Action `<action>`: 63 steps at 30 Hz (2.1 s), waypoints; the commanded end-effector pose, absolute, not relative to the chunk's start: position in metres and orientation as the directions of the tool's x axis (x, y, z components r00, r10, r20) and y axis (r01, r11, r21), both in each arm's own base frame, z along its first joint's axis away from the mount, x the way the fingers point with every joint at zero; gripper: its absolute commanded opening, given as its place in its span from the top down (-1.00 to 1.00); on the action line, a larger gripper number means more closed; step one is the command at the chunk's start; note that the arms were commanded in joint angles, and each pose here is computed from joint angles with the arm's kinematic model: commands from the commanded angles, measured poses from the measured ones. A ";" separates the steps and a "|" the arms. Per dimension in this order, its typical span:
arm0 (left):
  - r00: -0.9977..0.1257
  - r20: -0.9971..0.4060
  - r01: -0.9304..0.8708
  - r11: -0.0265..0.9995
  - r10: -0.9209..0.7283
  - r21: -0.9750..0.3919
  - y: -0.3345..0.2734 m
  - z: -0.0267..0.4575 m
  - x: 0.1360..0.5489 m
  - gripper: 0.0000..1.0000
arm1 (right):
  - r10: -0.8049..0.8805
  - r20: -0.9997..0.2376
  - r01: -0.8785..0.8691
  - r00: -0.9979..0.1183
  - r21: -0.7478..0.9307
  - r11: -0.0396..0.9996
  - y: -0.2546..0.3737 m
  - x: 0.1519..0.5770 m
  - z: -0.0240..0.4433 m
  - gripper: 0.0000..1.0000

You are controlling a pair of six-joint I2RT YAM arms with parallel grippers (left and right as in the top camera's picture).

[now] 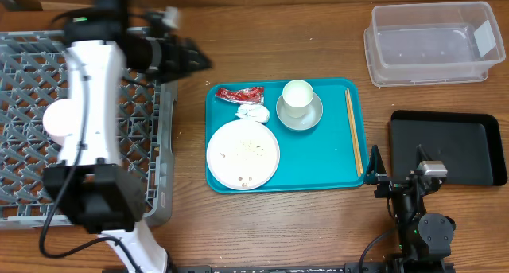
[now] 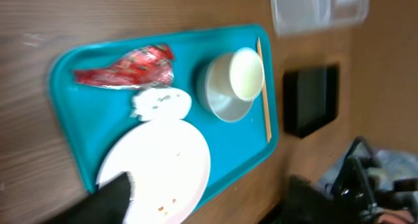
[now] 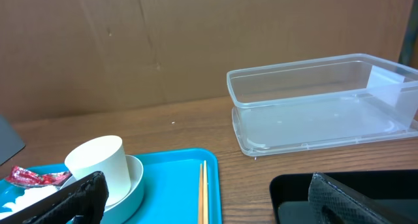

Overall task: Sort waste into correct bins and load items into the dishwasher
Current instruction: 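Reach the left gripper to the white paper cup in the bowl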

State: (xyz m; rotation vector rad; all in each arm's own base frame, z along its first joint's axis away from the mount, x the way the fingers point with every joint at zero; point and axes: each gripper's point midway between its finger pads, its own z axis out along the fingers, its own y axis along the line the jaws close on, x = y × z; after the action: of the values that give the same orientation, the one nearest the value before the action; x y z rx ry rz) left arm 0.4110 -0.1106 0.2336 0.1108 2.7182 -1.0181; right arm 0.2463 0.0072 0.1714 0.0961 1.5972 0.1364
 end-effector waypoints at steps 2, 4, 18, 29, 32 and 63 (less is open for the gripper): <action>-0.932 -0.282 0.338 0.832 0.229 -0.440 -0.159 0.204 0.404 -0.68 | 0.151 -0.988 -0.023 -0.027 0.151 0.988 0.007 0.246 0.170 -0.99; -0.904 -0.307 0.401 0.840 0.298 -0.365 -0.179 0.196 0.405 -0.66 | 0.151 -0.988 -0.023 -0.027 0.151 0.988 0.007 0.246 0.170 -1.00; -0.594 -0.521 0.764 0.632 0.613 -0.128 -0.323 0.175 0.405 -0.33 | 0.151 -0.988 -0.023 -0.027 0.151 0.988 0.007 0.246 0.170 -0.99; -0.581 -0.437 0.792 0.601 0.687 -0.108 -0.347 0.118 0.397 -0.15 | 0.151 -0.988 -0.023 -0.027 0.151 0.988 0.007 0.246 0.170 -0.99; -0.588 -0.416 0.784 0.614 0.694 -0.084 -0.343 0.108 0.401 -0.14 | 0.151 -0.988 -0.023 -0.027 0.151 0.988 0.007 0.246 0.170 -0.99; -0.772 -0.454 0.570 0.800 0.444 -0.187 -0.344 0.161 0.419 0.92 | 0.151 -0.988 -0.023 -0.027 0.151 0.988 0.007 0.246 0.170 -1.00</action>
State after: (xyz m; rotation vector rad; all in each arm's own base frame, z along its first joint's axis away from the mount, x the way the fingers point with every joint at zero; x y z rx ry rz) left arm 0.4059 -0.3423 0.0968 0.9483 2.6691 -0.3613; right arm 0.2463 0.0073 0.1714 0.0961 1.5972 0.1370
